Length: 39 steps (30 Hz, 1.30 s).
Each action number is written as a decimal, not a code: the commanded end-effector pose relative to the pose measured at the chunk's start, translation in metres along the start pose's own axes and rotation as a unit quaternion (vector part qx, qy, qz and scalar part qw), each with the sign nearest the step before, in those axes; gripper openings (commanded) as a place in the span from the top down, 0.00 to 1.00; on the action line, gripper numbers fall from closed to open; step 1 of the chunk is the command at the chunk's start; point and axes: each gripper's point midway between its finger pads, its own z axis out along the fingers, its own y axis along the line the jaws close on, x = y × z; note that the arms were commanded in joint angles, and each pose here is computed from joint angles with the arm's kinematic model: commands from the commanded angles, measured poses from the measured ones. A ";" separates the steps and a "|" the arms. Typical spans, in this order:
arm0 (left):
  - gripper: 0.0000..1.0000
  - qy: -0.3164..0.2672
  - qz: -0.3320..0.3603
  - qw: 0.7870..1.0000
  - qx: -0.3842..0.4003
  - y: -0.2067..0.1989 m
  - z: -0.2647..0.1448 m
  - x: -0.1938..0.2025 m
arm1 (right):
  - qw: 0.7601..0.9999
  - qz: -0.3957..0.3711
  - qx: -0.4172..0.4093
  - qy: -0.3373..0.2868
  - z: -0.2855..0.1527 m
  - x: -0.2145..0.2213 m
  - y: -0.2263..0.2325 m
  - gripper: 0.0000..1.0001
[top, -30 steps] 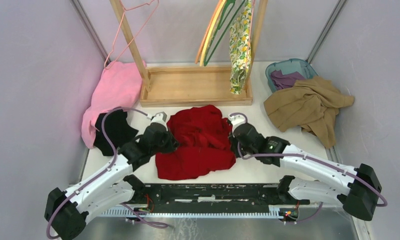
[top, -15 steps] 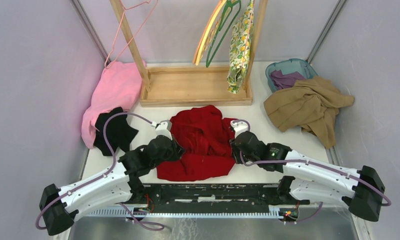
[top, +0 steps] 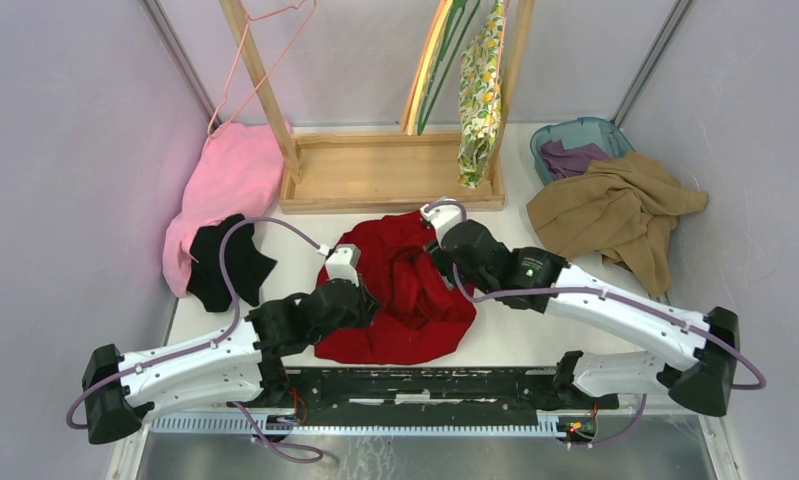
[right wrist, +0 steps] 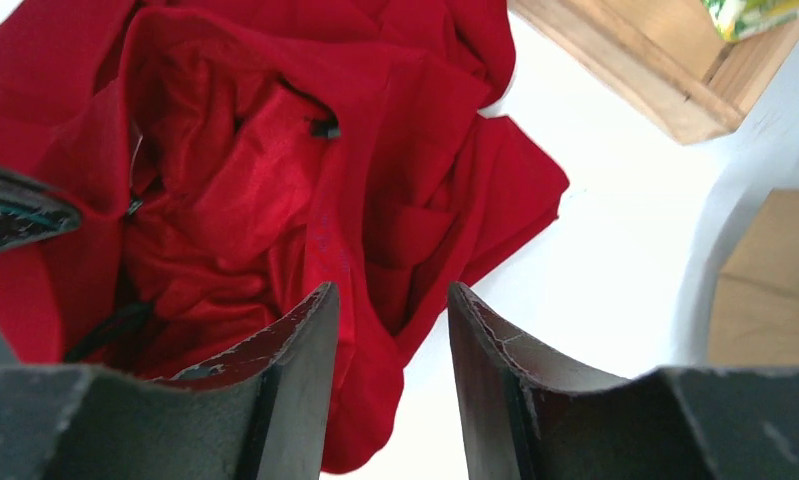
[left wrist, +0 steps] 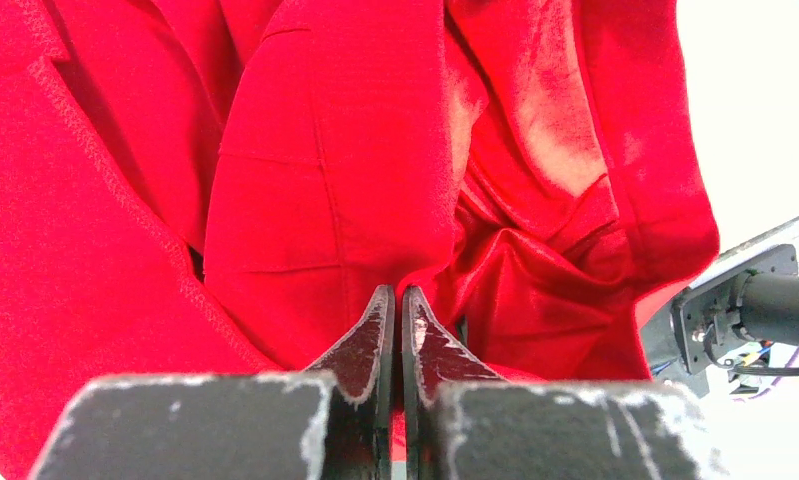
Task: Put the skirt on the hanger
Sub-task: Flatten out the skirt at the center of the board.
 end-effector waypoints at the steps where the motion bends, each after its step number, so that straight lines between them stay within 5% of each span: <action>1: 0.97 -0.029 -0.014 0.999 0.001 -0.009 -0.007 -0.018 | 0.998 -0.055 0.022 -0.032 0.012 -0.036 -0.001 0.50; 21: 0.97 -0.012 0.011 1.000 -0.002 -0.009 -0.004 -0.007 | 0.996 -0.061 -0.062 -0.019 0.082 -0.070 0.010 0.46; 39: 0.97 -0.013 0.012 1.000 -0.009 -0.004 -0.006 -0.006 | 0.992 -0.066 -0.098 -0.035 0.062 -0.070 0.017 0.43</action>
